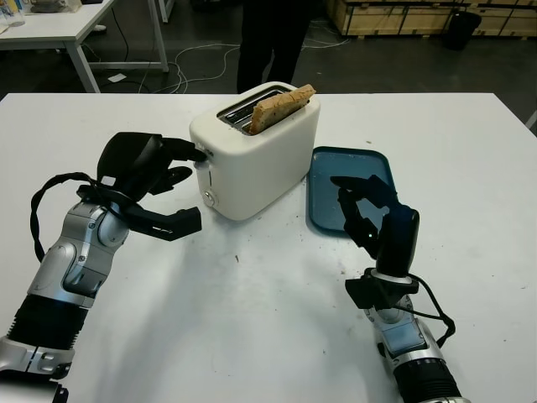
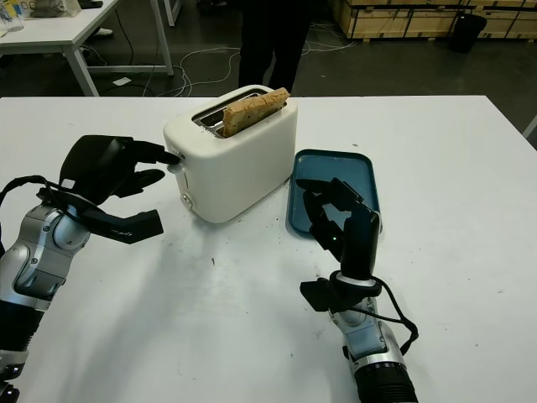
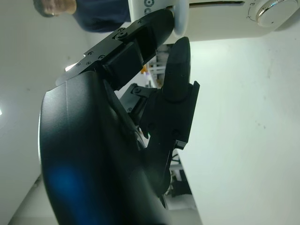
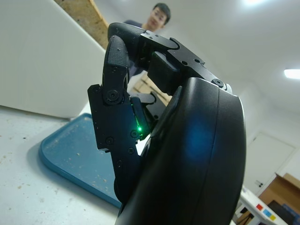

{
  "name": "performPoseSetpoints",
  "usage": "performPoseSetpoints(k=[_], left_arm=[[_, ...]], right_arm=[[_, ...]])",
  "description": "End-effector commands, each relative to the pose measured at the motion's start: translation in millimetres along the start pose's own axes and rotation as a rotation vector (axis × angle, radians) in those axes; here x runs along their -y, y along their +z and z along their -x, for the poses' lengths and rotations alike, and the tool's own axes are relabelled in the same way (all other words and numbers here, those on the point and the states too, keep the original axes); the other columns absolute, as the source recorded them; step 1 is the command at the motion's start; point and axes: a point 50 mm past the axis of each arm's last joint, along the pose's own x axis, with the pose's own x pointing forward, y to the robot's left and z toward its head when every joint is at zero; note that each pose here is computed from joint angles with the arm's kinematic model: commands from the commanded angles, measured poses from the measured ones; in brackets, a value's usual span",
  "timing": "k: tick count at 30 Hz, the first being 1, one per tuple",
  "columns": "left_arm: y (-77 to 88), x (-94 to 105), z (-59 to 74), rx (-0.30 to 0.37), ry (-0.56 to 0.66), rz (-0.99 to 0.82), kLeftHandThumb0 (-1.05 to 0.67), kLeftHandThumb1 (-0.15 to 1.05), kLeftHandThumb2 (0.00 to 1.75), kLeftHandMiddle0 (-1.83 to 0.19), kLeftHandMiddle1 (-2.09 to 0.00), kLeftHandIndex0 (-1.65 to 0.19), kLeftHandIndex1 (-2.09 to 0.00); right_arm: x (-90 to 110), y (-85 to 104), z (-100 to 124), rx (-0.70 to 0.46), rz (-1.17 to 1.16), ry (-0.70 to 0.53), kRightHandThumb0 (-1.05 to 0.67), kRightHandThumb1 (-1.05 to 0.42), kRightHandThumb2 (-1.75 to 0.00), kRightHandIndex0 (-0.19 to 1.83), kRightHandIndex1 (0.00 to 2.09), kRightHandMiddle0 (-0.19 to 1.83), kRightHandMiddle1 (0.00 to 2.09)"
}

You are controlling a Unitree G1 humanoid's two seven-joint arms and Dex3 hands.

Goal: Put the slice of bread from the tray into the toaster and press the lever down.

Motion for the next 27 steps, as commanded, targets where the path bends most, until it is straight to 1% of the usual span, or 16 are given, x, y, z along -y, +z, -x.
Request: performPoseSetpoints(k=[1,2,3,6,8,12,17,20,22,23,24,26,27], left_arm=[[0.4,-2.1,-2.7,0.01,-0.018,-0.035,-0.23,0.9,0.22,-0.78,-1.73,-0.99,-0.06],[0.5,-2.5,-2.9,0.01,-0.025,-0.04,-0.23,0.9,0.23,-0.77,-1.74,-0.99,-0.05],[0.6,-2.8,-3.0,0.01,-0.03,-0.041,-0.23,0.86,0.3,-0.76,-1.74,-0.98,-0.04],[1.2,-4.2,-3.5,0.022,-0.037,-0.053,-0.24,0.71,0.59,-0.75,-1.74,-1.0,-0.03],[1.9,-4.6,-3.8,0.027,-0.037,-0.054,-0.25,0.66,0.69,-0.75,-1.74,-1.01,-0.03],[3.7,-5.3,-4.6,0.037,-0.041,-0.062,-0.25,0.6,0.79,-0.76,-1.74,-1.01,-0.02],[5.8,-5.1,-4.7,0.046,-0.051,-0.064,-0.24,0.58,0.82,-0.77,-1.75,-1.01,-0.02],[6.7,0.0,-2.6,0.047,-0.072,-0.061,-0.24,0.58,0.84,-0.77,-1.75,-1.01,-0.02],[9.6,15.6,2.2,0.043,-0.133,-0.024,-0.22,0.57,0.83,-0.77,-1.75,-1.01,-0.02],[12.9,30.0,6.4,0.03,-0.186,0.015,-0.22,0.57,0.82,-0.76,-1.73,-1.01,-0.01],[17.9,49.5,11.9,0.009,-0.254,0.062,-0.21,0.6,0.73,-0.77,-1.67,-1.0,-0.01],[32.4,92.5,24.2,-0.048,-0.396,0.11,-0.22,0.66,0.67,-0.75,-1.66,-0.98,0.0],[42.3,121.1,32.6,-0.088,-0.46,0.148,-0.24,0.71,0.63,-0.72,-1.5,-0.95,0.0]], right_arm=[[2.3,2.3,-4.2,0.027,-0.015,-0.019,-0.4,-0.92,-0.29,0.85,1.37,0.89,0.69],[2.3,2.3,-4.2,0.027,-0.015,-0.019,-0.4,-0.92,-0.29,0.84,1.4,0.89,0.7],[2.2,2.2,-4.1,0.026,-0.015,-0.018,-0.41,-0.92,-0.29,0.84,1.42,0.89,0.7],[2.2,2.3,-4.2,0.026,-0.016,-0.019,-0.42,-0.92,-0.29,0.83,1.46,0.88,0.73],[2.1,2.4,-4.2,0.028,-0.029,-0.02,-0.42,-0.92,-0.29,0.83,1.48,0.87,0.74],[2.4,2.7,-4.4,0.03,-0.023,-0.024,-0.42,-0.92,-0.28,0.82,1.49,0.87,0.75],[3.7,2.4,-5.0,0.031,-0.021,-0.025,-0.42,-0.92,-0.28,0.82,1.48,0.86,0.76],[4.9,2.3,-5.5,0.035,-0.021,-0.025,-0.42,-0.92,-0.27,0.82,1.48,0.85,0.77],[6.0,2.4,-5.7,0.039,-0.009,-0.027,-0.42,-0.92,-0.27,0.81,1.48,0.85,0.78],[6.8,2.5,-5.5,0.039,-0.006,-0.029,-0.42,-0.92,-0.27,0.82,1.47,0.85,0.78],[7.8,2.5,-5.1,0.039,-0.004,-0.03,-0.41,-0.92,-0.26,0.82,1.47,0.85,0.79],[10.6,1.4,-3.3,0.034,-0.001,-0.032,-0.41,-0.92,-0.26,0.82,1.46,0.85,0.79],[12.2,0.2,-2.0,0.03,0.002,-0.033,-0.41,-0.92,-0.26,0.82,1.47,0.85,0.8]])
